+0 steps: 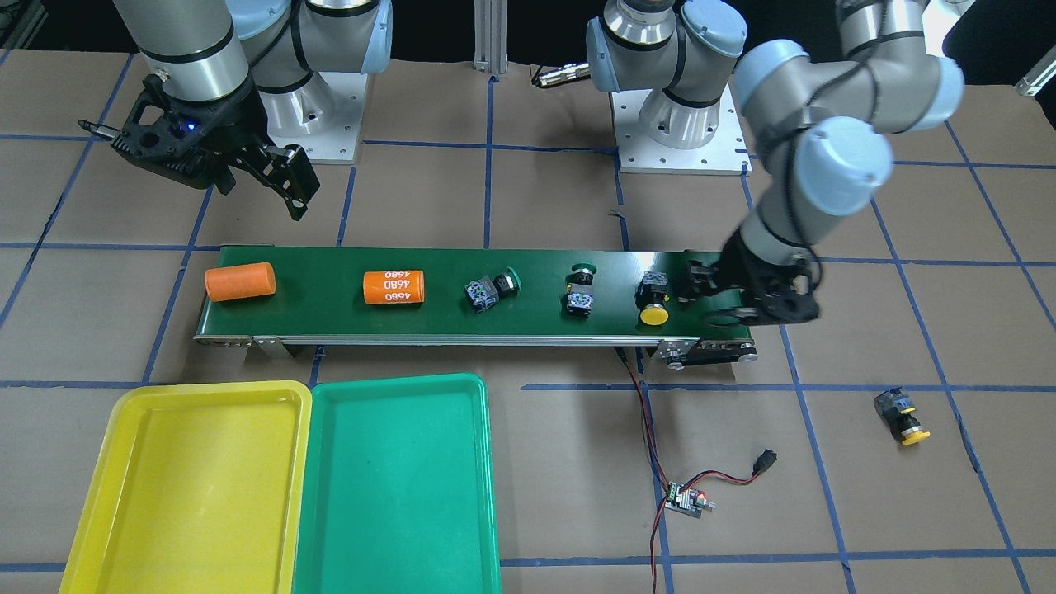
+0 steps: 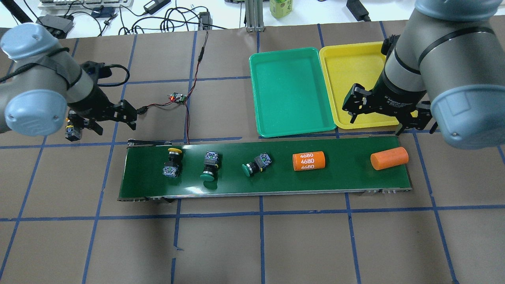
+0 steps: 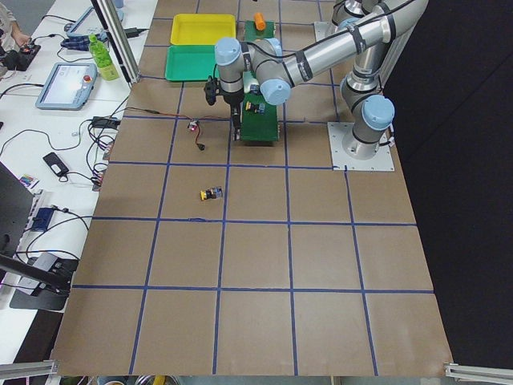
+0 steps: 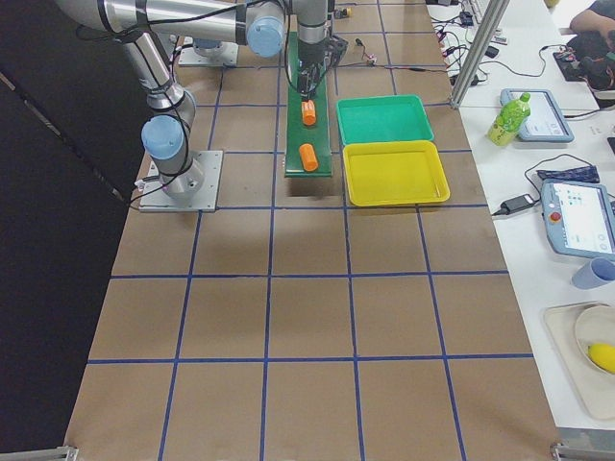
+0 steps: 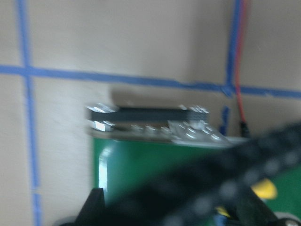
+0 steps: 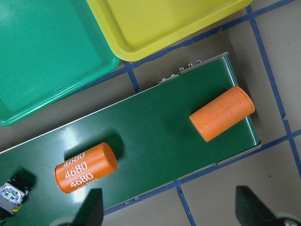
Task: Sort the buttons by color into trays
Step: 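Grasp the last yellow button with left gripper while right gripper lowers, then place yellow button on belt with left while right grasps green-capped button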
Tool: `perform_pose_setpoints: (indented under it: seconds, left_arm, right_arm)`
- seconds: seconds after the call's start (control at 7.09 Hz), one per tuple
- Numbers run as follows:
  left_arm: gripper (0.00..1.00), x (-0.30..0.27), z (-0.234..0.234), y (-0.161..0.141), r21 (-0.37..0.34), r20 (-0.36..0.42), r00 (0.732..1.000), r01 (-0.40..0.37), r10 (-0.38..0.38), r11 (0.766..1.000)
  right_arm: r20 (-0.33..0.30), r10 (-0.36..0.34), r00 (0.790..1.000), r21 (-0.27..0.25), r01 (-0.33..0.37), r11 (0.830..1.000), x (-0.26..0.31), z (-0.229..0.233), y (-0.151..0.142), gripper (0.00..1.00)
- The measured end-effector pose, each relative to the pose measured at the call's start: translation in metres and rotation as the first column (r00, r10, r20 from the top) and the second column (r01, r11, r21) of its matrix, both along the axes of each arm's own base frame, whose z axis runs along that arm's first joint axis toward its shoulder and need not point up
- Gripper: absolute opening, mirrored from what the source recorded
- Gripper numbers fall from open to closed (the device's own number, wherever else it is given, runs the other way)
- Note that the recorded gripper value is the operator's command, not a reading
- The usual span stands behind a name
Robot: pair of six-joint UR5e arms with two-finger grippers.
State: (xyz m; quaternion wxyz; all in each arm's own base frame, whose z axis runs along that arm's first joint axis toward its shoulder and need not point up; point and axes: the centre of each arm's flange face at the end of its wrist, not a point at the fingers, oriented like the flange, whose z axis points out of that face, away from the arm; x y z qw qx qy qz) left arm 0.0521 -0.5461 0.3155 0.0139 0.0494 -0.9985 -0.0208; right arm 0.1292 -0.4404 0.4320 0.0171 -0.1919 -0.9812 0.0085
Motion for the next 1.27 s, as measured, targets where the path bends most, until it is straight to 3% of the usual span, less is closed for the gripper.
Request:
perform_pose_setpoints:
  seconds: [0.28, 0.56, 0.71, 0.85, 1.13, 1.27]
  left_arm:
    - [1.00, 0.107, -0.023, -0.042, -0.018, 0.023, 0.999, -0.026, 0.027, 0.999]
    - [1.00, 0.162, -0.066, -0.068, -0.048, 0.042, 0.997, -0.062, 0.064, 0.997]
    - [1.00, 0.175, -0.087, -0.070, -0.036, 0.035, 0.996, -0.077, 0.078, 0.996]
    - [0.92, 0.180, -0.104, -0.070, -0.018, 0.027, 0.996, -0.083, 0.084, 0.996]
    - [0.00, 0.186, -0.132, -0.056, 0.025, 0.006, 0.996, -0.090, 0.089, 0.996]
    - [0.00, 0.188, -0.139, -0.049, 0.033, 0.003, 0.996, -0.091, 0.091, 0.995]
  right_arm:
    - [0.014, 0.003, 1.000, -0.015, -0.003, 1.000, 0.004, 0.009, 0.002, 1.00]
    - [0.042, -0.017, 0.999, -0.023, 0.018, 1.000, 0.007, 0.012, 0.003, 1.00]
    - [0.057, -0.092, 0.994, -0.019, 0.093, 0.995, 0.009, 0.011, 0.004, 1.00]
    - [0.095, -0.218, 0.971, -0.005, 0.219, 0.976, 0.016, 0.009, 0.007, 1.00]
    - [0.153, -0.385, 0.910, 0.041, 0.383, 0.923, 0.034, 0.005, 0.011, 1.00]
    - [0.153, -0.432, 0.889, 0.059, 0.428, 0.902, 0.038, 0.000, 0.013, 1.00]
